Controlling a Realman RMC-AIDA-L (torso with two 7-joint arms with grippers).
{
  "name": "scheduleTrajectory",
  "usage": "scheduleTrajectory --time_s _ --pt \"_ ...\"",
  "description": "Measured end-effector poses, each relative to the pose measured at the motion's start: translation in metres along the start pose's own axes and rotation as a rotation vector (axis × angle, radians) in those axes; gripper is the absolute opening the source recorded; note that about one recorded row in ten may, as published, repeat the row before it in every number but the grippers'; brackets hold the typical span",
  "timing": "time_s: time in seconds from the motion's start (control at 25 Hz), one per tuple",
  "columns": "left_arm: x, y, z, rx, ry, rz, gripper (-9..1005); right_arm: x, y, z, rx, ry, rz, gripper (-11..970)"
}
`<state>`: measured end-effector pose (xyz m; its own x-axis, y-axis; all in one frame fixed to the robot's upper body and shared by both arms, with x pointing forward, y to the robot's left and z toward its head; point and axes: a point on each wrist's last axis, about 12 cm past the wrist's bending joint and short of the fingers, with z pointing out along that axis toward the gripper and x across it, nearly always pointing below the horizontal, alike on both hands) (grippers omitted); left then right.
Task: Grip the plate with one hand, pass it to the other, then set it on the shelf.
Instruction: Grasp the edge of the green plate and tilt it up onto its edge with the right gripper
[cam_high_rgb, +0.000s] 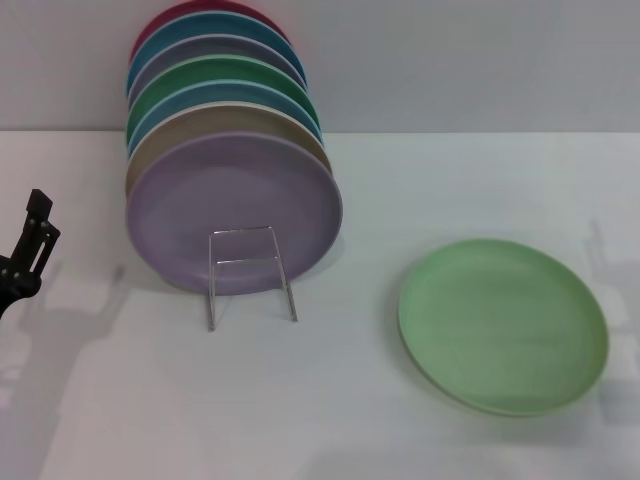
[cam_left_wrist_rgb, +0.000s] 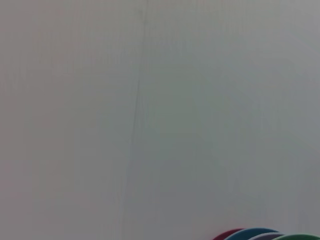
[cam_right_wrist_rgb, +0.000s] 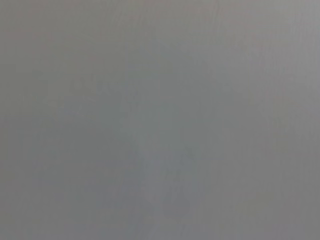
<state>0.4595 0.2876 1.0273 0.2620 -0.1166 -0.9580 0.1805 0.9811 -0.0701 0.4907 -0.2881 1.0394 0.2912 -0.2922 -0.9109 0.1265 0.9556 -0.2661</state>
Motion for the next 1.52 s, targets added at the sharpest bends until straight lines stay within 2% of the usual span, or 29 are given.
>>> scheduleTrajectory --time_s 0.24,0.6,0.72,0.76,0.84,0.92,0.96,1.04,1.16,1.36,1.52 --pt "0.001 0.000 0.000 -0.001 0.007 0.000 813 0.000 0.000 -0.001 0.002 0.002 -0.035 656" --pt "0.000 0.001 0.001 0.002 0.006 0.003 812 -0.005 0.010 0.000 0.009 -0.007 -0.236 655" --pt "0.000 0.001 0.002 0.002 0.005 0.004 812 -0.009 0.014 0.002 0.044 -0.001 -0.292 655" --pt "0.000 0.001 0.002 0.002 0.005 0.004 812 -0.012 0.017 0.006 0.091 0.025 -0.265 655" --pt "0.000 0.002 0.002 -0.002 0.003 0.005 812 -0.013 0.019 0.009 0.112 0.043 -0.238 655" --pt "0.000 0.002 0.003 -0.003 0.002 0.007 812 -0.014 0.025 0.015 0.127 0.077 -0.180 655" --pt "0.000 0.002 0.003 -0.003 0.002 0.007 812 -0.016 0.033 0.022 0.124 0.120 -0.119 655" --pt "0.000 0.003 0.003 -0.004 0.001 0.009 812 -0.016 0.038 0.027 0.118 0.143 -0.086 654" --pt "0.000 0.003 0.005 -0.002 0.003 0.014 812 -0.016 0.052 0.044 0.057 0.237 0.013 654" --pt "0.000 0.003 0.006 0.001 0.003 0.026 811 -0.019 0.062 0.057 -0.030 0.312 0.088 654" --pt "0.000 0.005 0.006 -0.001 0.006 0.035 811 -0.020 0.062 0.068 -0.109 0.429 0.125 653"
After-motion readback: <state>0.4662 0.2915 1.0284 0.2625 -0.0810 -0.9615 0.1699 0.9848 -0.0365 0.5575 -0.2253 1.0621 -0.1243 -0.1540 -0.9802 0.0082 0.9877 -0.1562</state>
